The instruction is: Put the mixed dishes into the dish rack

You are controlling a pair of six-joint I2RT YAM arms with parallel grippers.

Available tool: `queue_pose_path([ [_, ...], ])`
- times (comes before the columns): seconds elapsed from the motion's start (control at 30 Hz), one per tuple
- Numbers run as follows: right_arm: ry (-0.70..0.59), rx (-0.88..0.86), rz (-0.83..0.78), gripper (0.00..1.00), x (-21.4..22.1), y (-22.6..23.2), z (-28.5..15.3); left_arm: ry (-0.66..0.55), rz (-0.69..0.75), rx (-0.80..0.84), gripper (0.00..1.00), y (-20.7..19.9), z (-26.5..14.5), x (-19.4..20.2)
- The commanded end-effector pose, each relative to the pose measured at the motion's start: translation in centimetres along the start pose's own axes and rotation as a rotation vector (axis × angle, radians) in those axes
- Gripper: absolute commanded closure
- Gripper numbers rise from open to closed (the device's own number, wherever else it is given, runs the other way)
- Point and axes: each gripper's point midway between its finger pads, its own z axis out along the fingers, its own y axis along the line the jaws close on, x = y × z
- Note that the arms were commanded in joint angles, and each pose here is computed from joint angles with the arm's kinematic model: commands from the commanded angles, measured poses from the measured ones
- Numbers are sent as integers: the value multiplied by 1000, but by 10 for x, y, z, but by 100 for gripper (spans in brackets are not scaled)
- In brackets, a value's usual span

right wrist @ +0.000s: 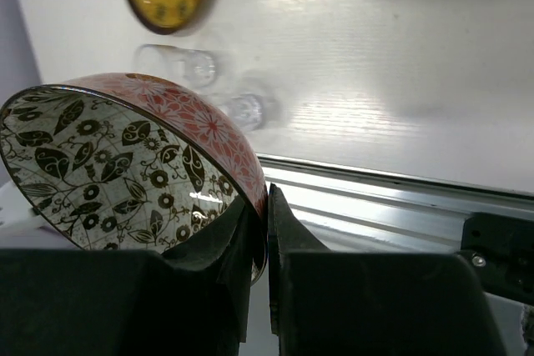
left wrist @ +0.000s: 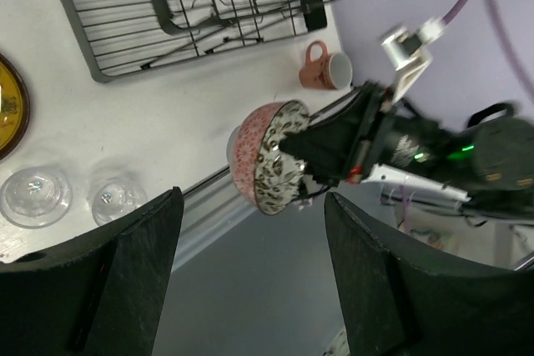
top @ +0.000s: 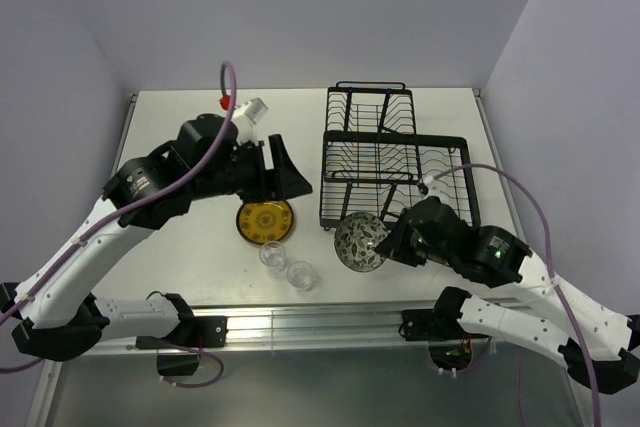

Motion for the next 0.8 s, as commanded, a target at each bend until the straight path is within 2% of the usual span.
queue_pose_path([
  [0.0,-27,-25,-85,100,-19,23,-26,-47,126,-17,26,-12,0,1],
  [0.13,-72,-79,-112,100,-42,52,-52,1,181,-47,27,-11,10,17],
  [0.27,-57,-72,-172,100,-48,65,-58,38,260,-50,27,-26,19,34],
  [0.5,-71,-88,-217,100,-55,74,-68,77,300,-64,27,-42,37,54],
  [0.77,-94,-131,-266,100,-66,85,-93,100,307,-174,27,-26,48,60],
])
